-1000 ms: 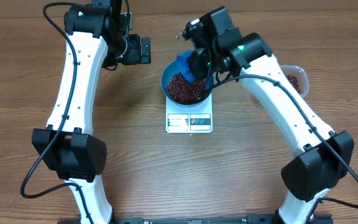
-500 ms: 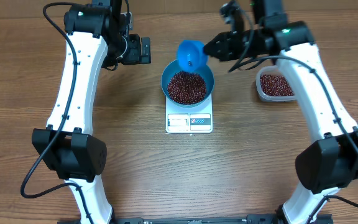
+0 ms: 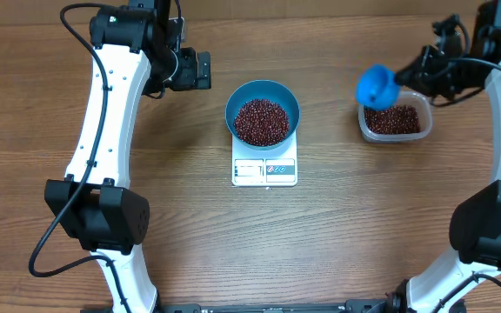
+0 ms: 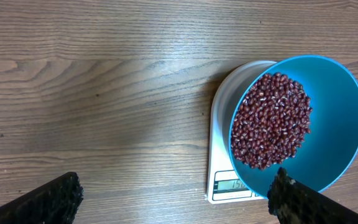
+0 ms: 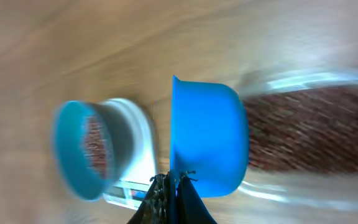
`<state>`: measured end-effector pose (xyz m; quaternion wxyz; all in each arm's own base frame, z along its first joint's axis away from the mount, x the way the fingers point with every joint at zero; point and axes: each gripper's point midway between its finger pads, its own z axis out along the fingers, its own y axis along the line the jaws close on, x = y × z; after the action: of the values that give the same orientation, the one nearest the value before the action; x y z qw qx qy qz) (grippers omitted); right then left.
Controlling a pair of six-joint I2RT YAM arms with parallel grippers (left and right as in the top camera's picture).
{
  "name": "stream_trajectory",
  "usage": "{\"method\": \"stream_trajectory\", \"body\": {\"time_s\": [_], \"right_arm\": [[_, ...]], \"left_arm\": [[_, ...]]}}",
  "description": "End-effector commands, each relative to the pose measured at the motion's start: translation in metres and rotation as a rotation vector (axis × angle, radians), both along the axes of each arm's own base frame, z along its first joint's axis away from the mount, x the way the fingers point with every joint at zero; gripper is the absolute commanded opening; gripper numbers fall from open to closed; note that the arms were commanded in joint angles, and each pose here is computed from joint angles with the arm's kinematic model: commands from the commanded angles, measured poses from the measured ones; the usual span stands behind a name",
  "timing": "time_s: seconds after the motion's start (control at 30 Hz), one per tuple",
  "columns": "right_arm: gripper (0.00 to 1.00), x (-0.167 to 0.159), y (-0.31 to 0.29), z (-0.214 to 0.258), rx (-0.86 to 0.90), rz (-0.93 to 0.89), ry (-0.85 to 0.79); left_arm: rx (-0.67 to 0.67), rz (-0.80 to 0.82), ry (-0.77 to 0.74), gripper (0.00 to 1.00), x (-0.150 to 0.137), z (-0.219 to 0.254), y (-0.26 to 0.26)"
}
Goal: Scoop item into bowl and weigh 150g on scale
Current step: 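Lift the blue scoop out of the bowl and carry it right to the tub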
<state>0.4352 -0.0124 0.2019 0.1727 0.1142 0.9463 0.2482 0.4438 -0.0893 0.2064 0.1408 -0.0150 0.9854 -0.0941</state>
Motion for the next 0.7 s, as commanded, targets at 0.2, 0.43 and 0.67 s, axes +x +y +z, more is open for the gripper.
{"method": "stream_trajectory", "body": {"time_s": [0.2, 0.43, 0.67], "right_arm": [[0.04, -0.013, -0.051, 0.005, -0.291, -0.112, 0.035], [0.04, -0.014, -0.055, 0.0, -0.317, -0.12, 0.047], [0.1, -0.012, -0.055, -0.007, -0.313, -0.119, 0.048]], "left_arm": [[-0.007, -0.025, -0.057, 0.99, 0.001, 0.02, 0.0], [-0.007, -0.025, -0.057, 0.99, 0.001, 0.02, 0.0], [-0.007, -0.025, -0.057, 1.0, 0.001, 0.02, 0.0]]}}
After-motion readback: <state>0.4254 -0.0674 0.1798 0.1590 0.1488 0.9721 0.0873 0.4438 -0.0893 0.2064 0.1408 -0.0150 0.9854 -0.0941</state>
